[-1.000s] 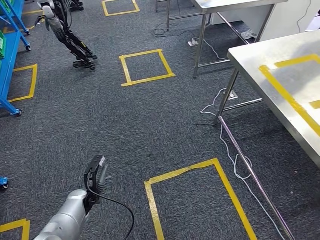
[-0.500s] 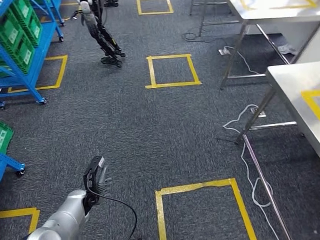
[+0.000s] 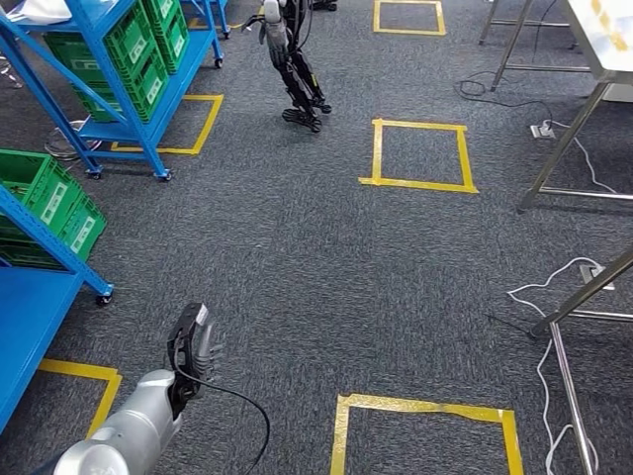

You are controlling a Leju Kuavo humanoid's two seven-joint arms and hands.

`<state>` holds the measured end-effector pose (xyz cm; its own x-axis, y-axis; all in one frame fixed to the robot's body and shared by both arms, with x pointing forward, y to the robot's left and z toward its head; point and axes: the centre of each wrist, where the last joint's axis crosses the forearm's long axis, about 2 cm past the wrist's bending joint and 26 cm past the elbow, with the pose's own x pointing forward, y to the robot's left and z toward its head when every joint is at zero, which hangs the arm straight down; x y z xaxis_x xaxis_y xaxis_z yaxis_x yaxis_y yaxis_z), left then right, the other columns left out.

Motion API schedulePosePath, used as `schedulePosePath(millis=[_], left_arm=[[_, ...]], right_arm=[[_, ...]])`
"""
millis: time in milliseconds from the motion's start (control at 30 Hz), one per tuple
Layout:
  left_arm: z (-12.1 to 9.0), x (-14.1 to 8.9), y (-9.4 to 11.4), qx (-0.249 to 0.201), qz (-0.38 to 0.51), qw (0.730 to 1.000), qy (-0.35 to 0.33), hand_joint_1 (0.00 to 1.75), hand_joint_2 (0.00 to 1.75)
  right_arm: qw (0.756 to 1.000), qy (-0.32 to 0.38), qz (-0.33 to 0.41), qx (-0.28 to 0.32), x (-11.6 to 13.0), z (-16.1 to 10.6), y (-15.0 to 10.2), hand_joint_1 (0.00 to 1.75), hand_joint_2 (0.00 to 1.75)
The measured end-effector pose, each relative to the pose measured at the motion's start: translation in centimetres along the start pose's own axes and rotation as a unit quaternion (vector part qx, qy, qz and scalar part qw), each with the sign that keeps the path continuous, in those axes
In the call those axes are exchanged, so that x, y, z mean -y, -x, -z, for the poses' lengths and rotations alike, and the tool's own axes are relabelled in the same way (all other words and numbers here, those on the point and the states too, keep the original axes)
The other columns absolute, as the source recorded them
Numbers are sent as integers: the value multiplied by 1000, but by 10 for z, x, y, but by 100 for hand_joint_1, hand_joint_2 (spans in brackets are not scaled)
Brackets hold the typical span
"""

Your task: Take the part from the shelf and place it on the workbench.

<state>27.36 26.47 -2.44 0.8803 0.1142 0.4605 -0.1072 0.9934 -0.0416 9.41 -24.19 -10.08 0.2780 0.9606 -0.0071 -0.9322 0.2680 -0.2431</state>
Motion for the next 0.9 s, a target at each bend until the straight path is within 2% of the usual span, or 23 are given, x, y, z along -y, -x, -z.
schedulePosePath(millis=[633, 700, 767, 833, 900], left_arm=[[0, 1, -1, -5, 10, 1000, 4, 0, 0], [1, 7, 17, 7, 45, 999, 21, 0, 0], [-1, 15, 64, 19, 78, 996, 39, 0, 0], [-7, 20, 117, 8, 90, 995, 46, 0, 0], [-14, 24, 147, -11, 94, 994, 50, 0, 0]], right_arm=[[1000, 6, 9, -3, 3, 0, 0, 0, 0], [999, 13, 41, -10, 0, 0, 2, 0, 0], [997, 19, 75, -18, -6, 0, 6, 0, 0], [995, 16, 91, -22, -13, 0, 8, 0, 0], [995, 13, 99, -25, -17, 0, 9, 0, 0]])
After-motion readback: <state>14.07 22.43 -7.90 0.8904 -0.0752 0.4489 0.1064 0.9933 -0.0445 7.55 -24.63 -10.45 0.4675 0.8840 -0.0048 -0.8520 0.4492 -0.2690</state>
